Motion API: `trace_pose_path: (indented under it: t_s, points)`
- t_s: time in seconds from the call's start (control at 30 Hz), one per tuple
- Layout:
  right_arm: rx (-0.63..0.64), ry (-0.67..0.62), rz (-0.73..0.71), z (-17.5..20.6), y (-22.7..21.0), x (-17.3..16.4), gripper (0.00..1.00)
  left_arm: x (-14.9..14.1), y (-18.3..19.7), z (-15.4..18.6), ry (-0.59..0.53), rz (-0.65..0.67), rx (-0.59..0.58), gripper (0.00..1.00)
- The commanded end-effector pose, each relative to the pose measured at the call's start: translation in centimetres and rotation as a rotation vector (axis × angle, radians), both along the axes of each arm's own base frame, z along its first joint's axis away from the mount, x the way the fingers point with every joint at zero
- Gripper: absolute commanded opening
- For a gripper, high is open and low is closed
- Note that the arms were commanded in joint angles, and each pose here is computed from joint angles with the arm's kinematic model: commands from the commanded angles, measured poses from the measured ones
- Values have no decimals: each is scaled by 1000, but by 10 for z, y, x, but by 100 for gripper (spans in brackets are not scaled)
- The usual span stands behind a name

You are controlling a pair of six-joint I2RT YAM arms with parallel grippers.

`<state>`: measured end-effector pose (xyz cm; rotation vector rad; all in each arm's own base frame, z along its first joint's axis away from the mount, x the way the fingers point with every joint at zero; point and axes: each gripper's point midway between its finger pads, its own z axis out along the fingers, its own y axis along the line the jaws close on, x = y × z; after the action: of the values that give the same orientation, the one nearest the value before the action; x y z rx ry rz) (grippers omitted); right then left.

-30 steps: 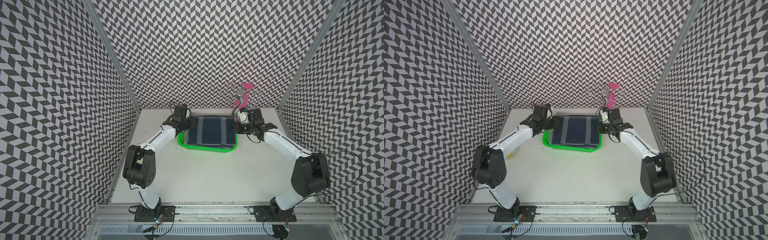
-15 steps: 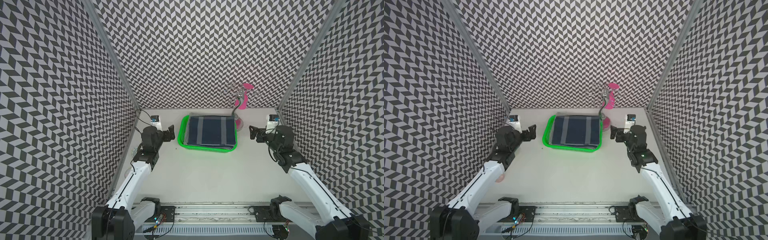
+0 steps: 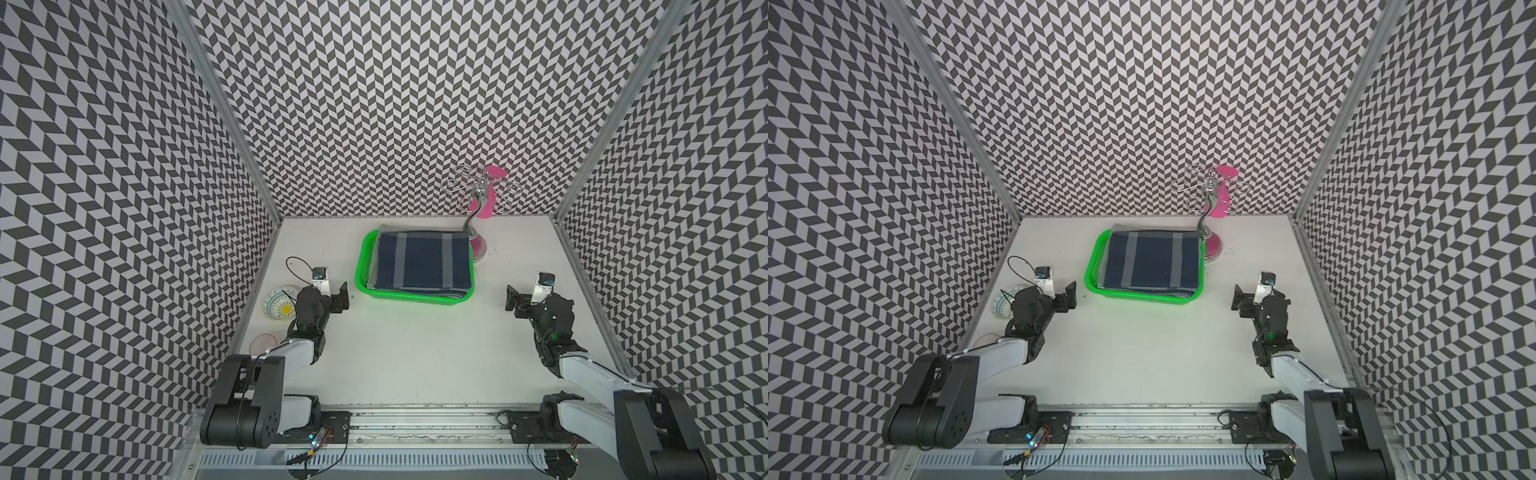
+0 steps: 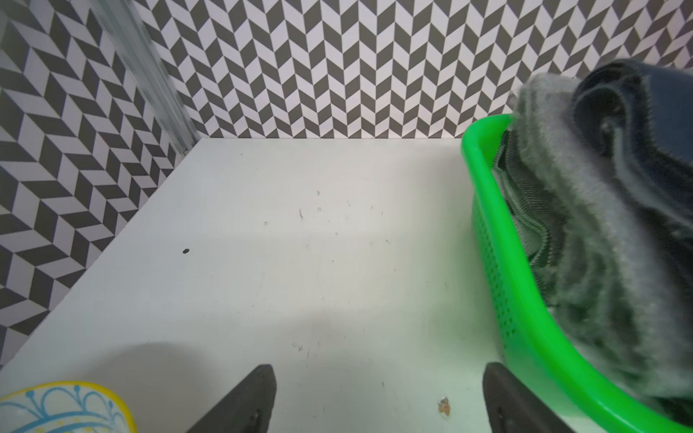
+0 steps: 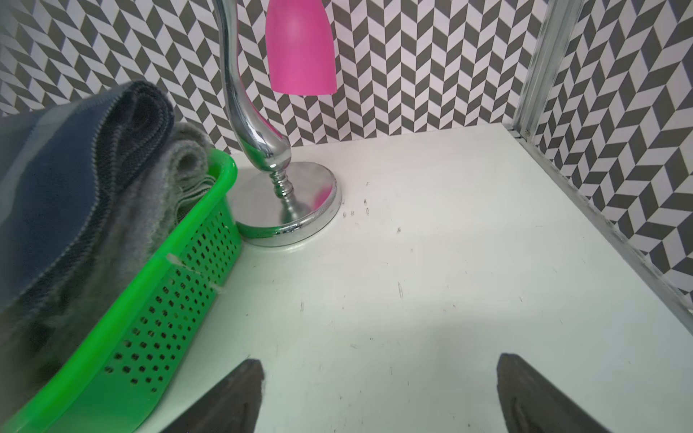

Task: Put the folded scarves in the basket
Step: Reset both arms

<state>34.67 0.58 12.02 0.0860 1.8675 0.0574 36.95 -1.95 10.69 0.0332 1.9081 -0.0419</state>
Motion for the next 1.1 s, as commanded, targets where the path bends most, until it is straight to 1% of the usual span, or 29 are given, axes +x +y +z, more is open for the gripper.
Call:
trace_pose_path:
  t_s: [0.0,0.07,0.1,0.17,0.2,0.23,0.27,0.33,0.37,0.43,0.5,0.57,1.07]
  points:
    - [1,-232,18,45,2,20,100,22,-4,47,-211,-35,16,89]
    - [-15,-247,20,49,2,25,100,31,-2,45,-197,-26,47,88]
    - [-23,-262,18,51,2,29,100,30,1,45,-224,-15,58,88]
    - [-48,-239,14,46,1,36,100,24,7,43,-268,11,43,89]
    - [-48,-251,10,43,0,37,100,22,12,37,-246,26,24,89]
    - [-46,-263,6,41,-1,36,100,20,12,38,-264,24,24,89]
    - [-47,-267,7,38,-1,37,100,15,10,39,-294,14,30,90]
    - [-57,-234,15,28,0,44,100,17,10,35,-264,13,28,92]
    - [-52,-246,9,29,0,42,99,17,10,38,-277,14,28,93]
    - [-55,-256,11,31,0,42,100,17,11,36,-274,14,29,99]
    - [-60,-240,21,29,2,42,100,16,11,38,-281,17,30,100]
    - [-57,-248,20,29,1,41,100,19,13,35,-262,25,23,100]
    - [-60,-241,23,28,2,42,100,18,13,36,-267,26,21,99]
